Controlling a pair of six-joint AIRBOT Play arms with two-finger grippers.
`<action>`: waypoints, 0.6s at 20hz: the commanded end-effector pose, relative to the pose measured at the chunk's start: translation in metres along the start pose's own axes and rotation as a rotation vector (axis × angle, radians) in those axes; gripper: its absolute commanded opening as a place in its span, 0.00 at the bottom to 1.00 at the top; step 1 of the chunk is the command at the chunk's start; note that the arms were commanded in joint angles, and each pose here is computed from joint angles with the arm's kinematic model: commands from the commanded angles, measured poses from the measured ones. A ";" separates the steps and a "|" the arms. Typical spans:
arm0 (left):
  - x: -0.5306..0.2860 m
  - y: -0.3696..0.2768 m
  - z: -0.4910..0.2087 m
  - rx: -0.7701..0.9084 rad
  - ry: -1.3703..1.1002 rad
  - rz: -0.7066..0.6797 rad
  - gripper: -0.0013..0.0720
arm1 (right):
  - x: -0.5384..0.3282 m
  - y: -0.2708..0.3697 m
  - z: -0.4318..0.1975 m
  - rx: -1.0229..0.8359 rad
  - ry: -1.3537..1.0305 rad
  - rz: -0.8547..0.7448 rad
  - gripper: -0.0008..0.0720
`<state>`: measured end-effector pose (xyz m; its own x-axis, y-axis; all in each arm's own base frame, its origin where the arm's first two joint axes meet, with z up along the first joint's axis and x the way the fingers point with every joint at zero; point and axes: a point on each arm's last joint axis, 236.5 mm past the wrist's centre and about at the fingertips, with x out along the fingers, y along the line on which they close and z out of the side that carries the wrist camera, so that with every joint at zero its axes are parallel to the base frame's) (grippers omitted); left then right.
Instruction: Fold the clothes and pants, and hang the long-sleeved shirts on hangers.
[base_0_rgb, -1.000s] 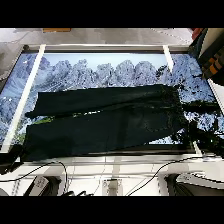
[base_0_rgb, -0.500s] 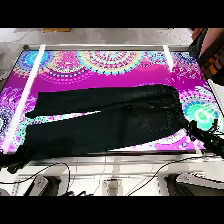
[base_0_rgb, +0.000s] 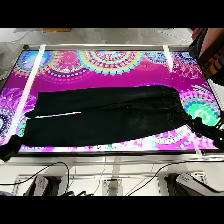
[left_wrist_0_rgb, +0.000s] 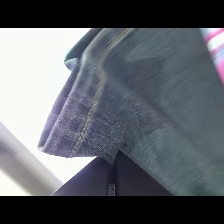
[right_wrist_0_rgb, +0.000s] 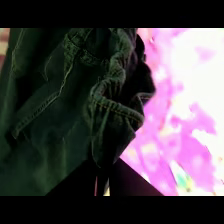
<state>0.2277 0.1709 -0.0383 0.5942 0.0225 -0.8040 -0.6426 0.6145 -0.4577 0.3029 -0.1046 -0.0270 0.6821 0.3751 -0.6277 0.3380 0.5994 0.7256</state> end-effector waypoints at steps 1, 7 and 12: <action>-0.016 -0.033 0.039 0.036 -0.143 -0.090 0.04 | -0.049 -0.010 -0.008 -0.038 -0.004 -0.265 0.05; -0.012 -0.041 0.043 0.127 -0.163 -0.079 0.04 | -0.129 0.000 -0.016 -0.172 -0.165 -0.561 0.06; 0.001 -0.087 0.079 0.221 -0.327 -0.089 0.04 | -0.122 0.008 0.011 -0.118 -0.280 -0.508 0.06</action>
<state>0.2911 0.1729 0.0128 0.7437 0.1048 -0.6602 -0.4965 0.7479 -0.4406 0.2203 -0.1374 0.0491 0.5703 -0.0960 -0.8158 0.5649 0.7668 0.3047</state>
